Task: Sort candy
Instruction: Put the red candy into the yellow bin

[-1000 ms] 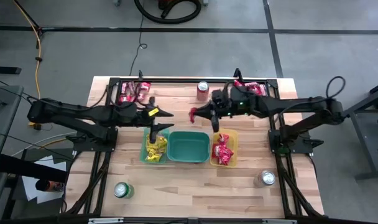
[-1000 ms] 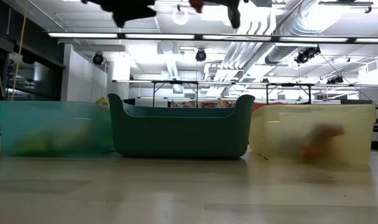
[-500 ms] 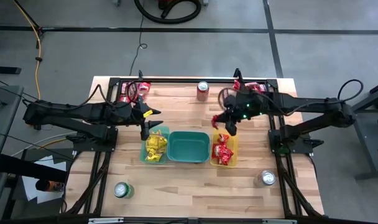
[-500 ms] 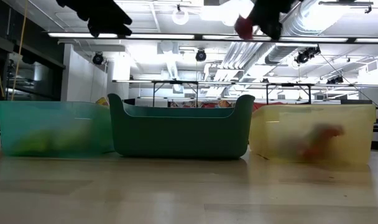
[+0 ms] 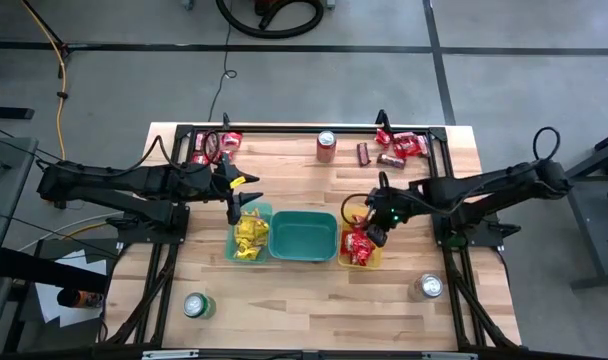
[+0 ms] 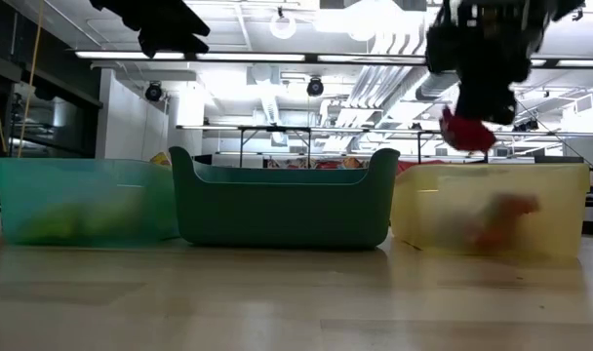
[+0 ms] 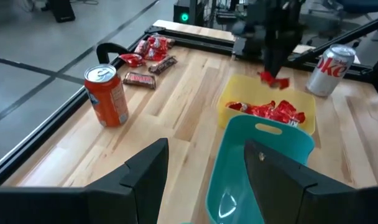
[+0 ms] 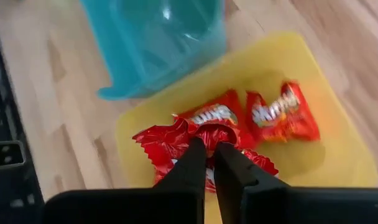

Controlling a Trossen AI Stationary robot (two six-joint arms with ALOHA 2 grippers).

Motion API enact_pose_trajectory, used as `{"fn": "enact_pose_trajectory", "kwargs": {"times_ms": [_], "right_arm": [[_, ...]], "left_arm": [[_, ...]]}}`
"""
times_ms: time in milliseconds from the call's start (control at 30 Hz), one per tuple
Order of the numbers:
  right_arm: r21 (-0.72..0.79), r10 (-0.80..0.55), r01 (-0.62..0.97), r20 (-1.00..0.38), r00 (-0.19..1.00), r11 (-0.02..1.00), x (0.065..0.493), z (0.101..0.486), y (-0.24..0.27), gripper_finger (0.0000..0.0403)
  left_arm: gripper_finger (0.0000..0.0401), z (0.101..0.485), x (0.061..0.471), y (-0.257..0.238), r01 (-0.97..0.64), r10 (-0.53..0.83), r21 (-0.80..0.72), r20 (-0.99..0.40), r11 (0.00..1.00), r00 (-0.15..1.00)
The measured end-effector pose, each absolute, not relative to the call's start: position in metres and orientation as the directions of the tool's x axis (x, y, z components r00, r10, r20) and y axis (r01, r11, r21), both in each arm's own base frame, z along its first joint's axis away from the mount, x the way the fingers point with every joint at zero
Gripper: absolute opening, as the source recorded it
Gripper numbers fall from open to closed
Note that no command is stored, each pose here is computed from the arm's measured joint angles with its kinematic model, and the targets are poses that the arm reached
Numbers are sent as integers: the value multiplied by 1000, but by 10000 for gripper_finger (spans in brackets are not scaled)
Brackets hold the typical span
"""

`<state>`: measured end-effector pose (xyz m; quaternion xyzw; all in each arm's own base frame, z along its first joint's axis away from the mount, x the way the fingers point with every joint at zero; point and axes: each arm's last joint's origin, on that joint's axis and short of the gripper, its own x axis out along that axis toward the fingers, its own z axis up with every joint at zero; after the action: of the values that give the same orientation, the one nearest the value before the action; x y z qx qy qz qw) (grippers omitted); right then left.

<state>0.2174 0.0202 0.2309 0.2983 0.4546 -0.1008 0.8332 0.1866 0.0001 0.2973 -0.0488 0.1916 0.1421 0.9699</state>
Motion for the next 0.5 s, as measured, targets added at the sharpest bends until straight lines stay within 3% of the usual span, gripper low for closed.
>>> {"fn": "enact_pose_trajectory", "kwargs": {"times_ms": [200, 333, 500], "right_arm": [[424, 95, 549, -845, 527, 720, 212, 219, 15, 81], [444, 108, 545, -835, 540, 711, 214, 220, 16, 156], [501, 223, 479, -822, 524, 721, 213, 220, 19, 235]], "left_arm": [[197, 298, 187, 0, -302, 267, -38, -374, 953, 888], [197, 298, 187, 0, -305, 270, -38, -374, 952, 887], [197, 298, 187, 1, -314, 277, -41, -373, 949, 886]]}}
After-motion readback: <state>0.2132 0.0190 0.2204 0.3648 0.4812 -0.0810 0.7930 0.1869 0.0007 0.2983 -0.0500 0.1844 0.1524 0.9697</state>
